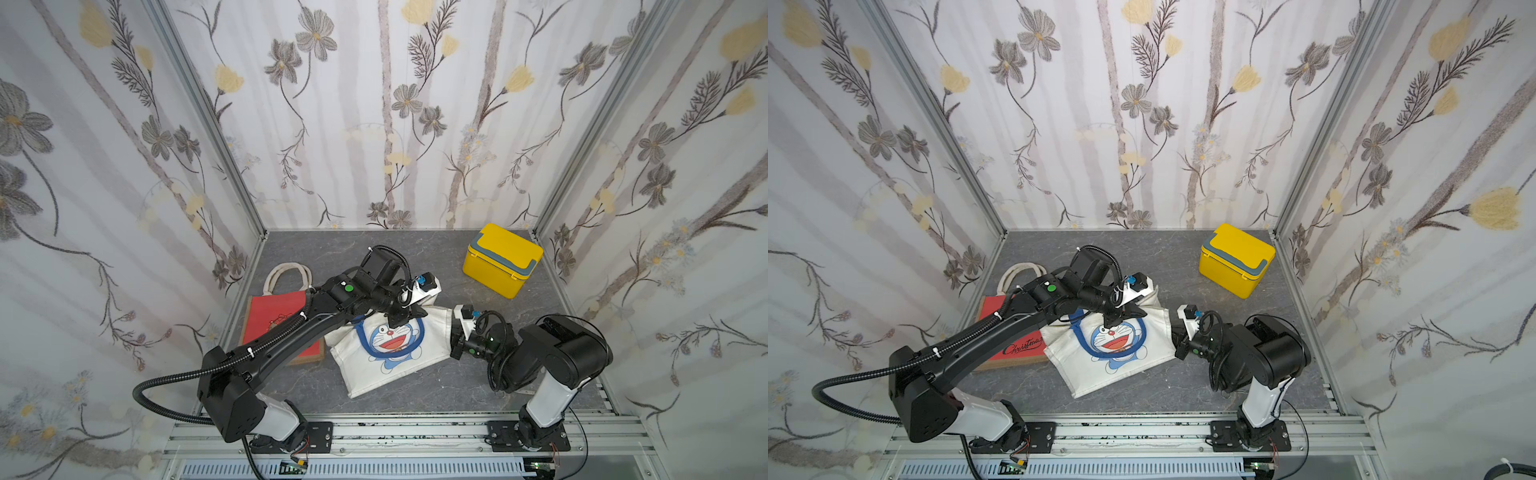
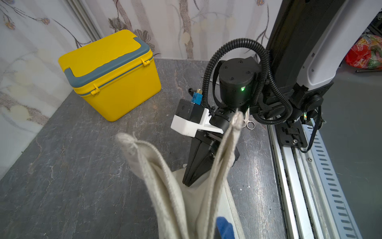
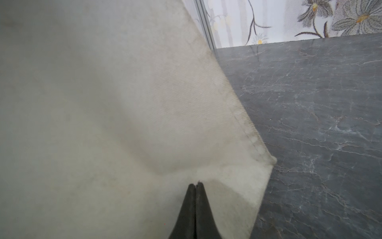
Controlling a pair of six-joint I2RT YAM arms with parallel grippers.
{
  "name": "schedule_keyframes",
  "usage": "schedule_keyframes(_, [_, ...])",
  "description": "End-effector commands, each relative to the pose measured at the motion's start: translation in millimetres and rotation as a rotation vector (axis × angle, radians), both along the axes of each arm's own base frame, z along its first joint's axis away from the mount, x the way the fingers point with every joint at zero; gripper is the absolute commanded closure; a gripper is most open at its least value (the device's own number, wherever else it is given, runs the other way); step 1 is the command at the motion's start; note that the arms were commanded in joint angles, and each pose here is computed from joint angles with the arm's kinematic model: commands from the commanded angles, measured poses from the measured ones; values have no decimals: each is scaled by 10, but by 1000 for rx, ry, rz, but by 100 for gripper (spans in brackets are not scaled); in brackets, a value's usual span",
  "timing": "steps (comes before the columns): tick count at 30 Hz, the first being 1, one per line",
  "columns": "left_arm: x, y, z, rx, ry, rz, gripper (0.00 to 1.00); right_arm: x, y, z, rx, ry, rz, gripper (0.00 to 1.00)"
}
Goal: Put away the canvas bag
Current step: Press the canvas bag at the center of the board.
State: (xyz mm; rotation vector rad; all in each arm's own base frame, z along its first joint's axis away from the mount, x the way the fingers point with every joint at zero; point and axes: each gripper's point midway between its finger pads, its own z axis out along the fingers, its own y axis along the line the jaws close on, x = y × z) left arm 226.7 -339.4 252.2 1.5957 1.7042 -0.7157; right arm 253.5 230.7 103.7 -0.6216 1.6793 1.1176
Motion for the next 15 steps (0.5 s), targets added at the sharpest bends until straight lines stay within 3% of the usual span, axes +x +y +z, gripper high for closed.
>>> schedule_keyframes(1, [78, -10, 8, -6, -115, -58, 93, 24, -52, 621, 127, -207, -26, 100])
schedule_keyframes(5, [120, 8, -64, 6, -124, -50, 93, 164, -46, 627, 21, -209, -61, 100])
schedule_keyframes(8, [171, 34, -122, 28, -150, -46, 93, 241, -100, 668, -51, -210, -93, 93])
schedule_keyframes(11, [171, 58, -208, 54, -147, -66, 92, 232, -168, 788, -85, -275, -100, 78])
schedule_keyframes(15, [156, 34, -185, 46, -139, -85, 91, 136, -275, 1027, -60, -357, -52, 50])
